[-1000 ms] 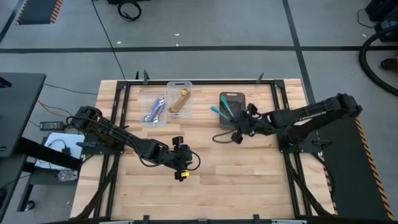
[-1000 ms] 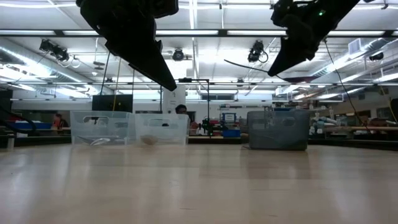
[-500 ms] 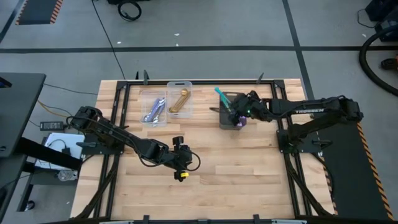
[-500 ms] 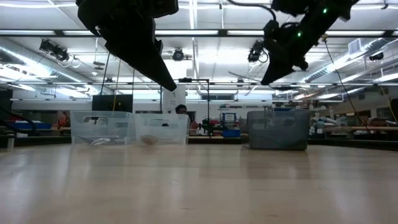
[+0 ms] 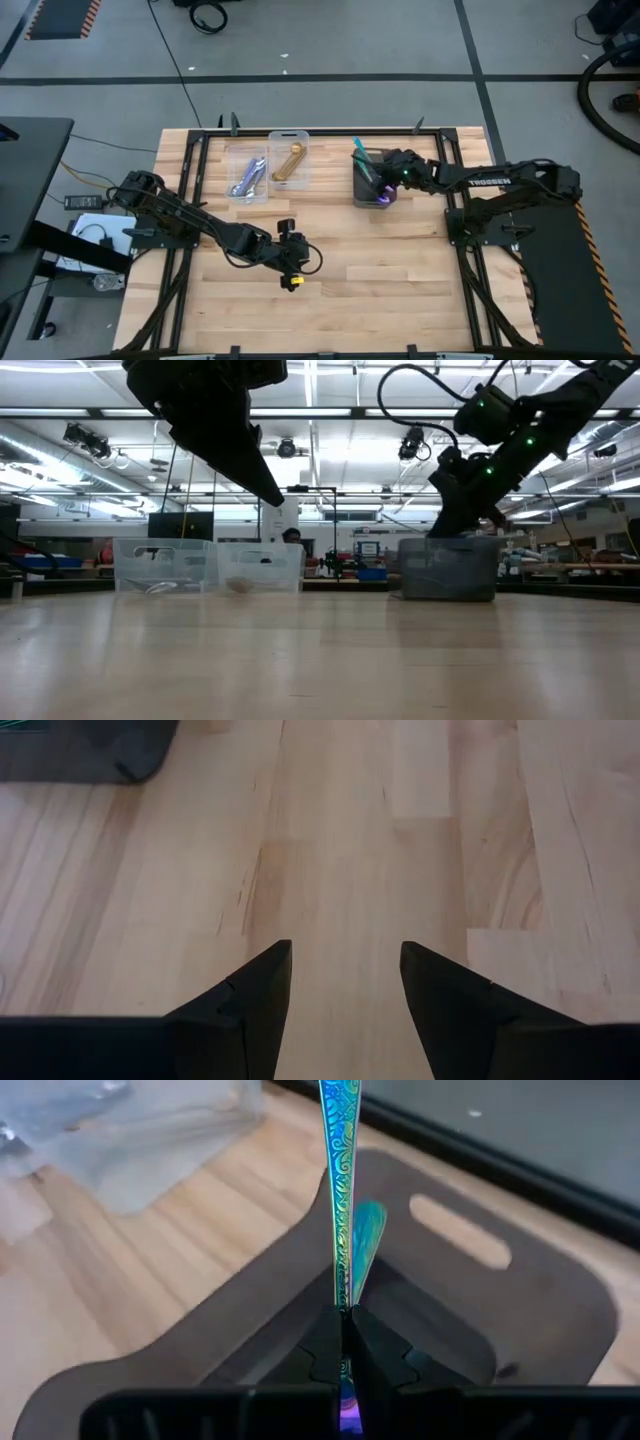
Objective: Sort silverware by color (type)
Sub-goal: Put the blue spoon into the black bin
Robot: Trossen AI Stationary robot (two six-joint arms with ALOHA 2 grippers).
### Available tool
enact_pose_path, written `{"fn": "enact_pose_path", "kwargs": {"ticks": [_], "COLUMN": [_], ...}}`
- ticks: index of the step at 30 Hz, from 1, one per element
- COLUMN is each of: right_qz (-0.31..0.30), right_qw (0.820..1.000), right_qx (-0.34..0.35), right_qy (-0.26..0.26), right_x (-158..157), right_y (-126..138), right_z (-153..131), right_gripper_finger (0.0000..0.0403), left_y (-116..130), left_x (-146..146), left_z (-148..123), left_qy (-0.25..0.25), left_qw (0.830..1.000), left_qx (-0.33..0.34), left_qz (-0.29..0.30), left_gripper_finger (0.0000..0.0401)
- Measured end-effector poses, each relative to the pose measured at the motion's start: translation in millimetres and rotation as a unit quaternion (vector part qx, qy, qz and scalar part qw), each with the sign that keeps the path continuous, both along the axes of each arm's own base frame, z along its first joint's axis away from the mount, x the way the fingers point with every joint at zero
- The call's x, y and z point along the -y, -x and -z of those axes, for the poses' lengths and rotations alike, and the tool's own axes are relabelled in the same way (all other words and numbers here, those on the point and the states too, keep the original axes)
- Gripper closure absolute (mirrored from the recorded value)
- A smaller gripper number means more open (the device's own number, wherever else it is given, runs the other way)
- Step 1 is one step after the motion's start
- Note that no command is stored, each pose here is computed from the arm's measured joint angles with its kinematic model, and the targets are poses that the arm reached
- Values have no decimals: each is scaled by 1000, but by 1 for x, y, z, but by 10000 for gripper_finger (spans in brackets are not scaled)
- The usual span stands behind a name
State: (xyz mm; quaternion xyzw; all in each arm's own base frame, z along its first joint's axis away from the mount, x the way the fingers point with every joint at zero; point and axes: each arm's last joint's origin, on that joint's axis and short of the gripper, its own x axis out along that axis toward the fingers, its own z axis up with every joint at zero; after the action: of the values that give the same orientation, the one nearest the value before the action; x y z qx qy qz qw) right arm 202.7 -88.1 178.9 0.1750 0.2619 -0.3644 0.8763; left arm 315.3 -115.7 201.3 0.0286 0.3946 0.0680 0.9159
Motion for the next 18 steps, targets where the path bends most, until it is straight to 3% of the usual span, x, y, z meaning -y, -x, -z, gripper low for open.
{"fn": "enact_pose_path", "kwargs": {"ticks": [12,18], "right_qz": [24,27], "right_qw": [999,999], "right_qx": [-8,-11], "right_qy": [-37,-42], "right_x": [-9,-8], "right_y": [6,7], "right_z": [13,14], "right_gripper_finger": [382,345], "left_y": [-2,-2], "left_x": [-6,-4], "left_z": [0,0], "left_qy": [3,0], "left_qw": [1000,1000], "left_qx": [1,0], "left_qz": [-12,-6], "left_gripper_finger": [205,205]}}
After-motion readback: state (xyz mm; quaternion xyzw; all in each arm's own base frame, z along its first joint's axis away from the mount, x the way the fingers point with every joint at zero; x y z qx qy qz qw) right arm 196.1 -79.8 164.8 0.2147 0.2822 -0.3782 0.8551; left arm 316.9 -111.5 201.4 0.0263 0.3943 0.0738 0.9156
